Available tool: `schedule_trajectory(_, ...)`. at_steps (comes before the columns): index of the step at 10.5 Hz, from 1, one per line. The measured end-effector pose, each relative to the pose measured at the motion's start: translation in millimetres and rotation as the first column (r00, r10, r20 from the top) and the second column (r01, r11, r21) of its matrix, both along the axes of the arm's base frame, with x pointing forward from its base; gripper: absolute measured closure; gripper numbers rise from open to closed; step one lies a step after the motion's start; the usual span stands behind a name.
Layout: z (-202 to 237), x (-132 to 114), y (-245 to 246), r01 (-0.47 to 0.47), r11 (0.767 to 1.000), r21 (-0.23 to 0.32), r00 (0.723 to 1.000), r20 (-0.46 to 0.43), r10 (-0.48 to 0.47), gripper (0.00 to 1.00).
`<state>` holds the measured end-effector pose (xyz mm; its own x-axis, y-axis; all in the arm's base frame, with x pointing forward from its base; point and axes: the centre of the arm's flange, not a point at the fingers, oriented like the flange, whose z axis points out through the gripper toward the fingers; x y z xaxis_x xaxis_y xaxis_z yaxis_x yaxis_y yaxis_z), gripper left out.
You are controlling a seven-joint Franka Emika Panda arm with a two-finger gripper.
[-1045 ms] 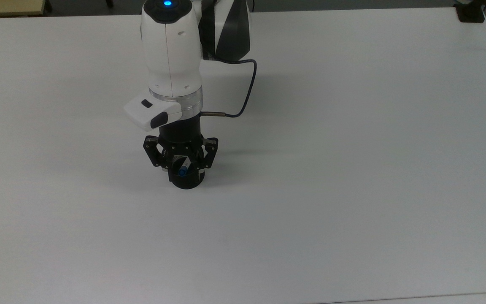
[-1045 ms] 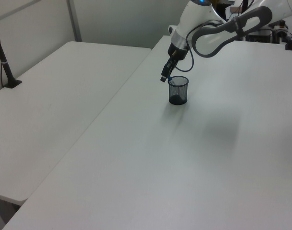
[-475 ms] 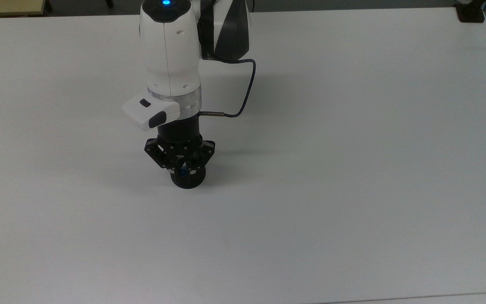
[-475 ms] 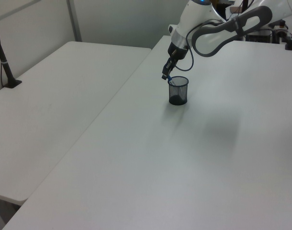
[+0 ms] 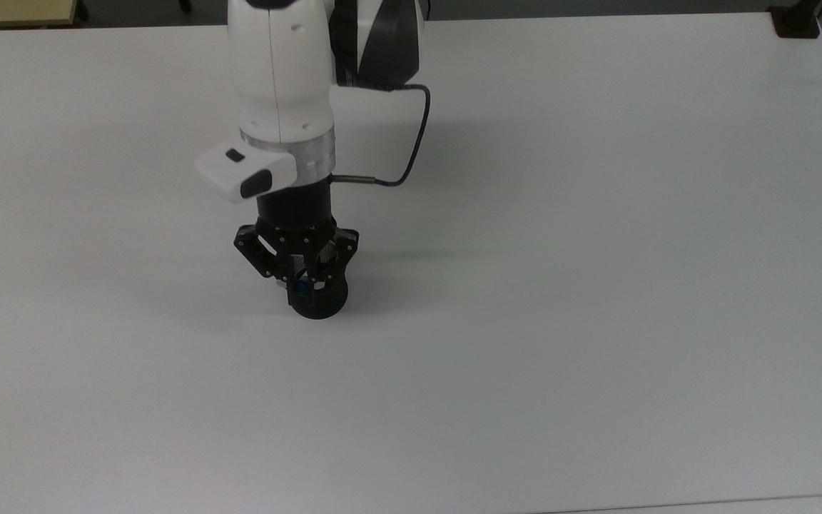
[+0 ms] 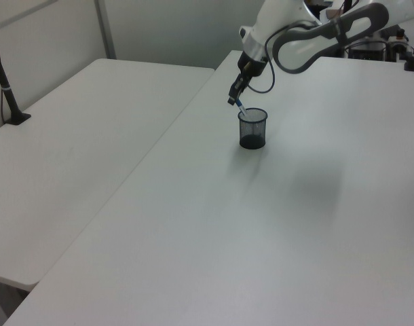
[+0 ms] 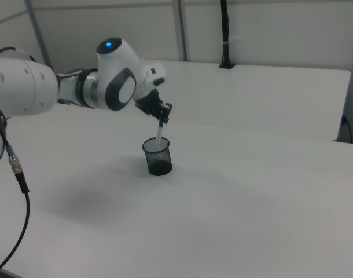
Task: Remove the marker
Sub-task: 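Lift the marker straight up out of the pen cup, then carry the marker beside the cup and lower it to the table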
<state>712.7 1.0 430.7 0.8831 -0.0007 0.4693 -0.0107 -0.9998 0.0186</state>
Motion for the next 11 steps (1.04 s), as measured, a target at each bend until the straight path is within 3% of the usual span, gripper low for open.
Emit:
schedule_trajectory(4,100.7,-23.4,-0.2,0.003,1.0,0.001,0.994,0.108,-0.003,0.81)
schedule_trajectory(7,106.3,-45.7,36.5,-0.047,0.999,0.001,0.997,-0.056,0.047,0.81)
schedule_trajectory(11,50.2,-60.4,115.4,-0.153,0.988,0.003,0.963,-0.224,0.149,0.81)
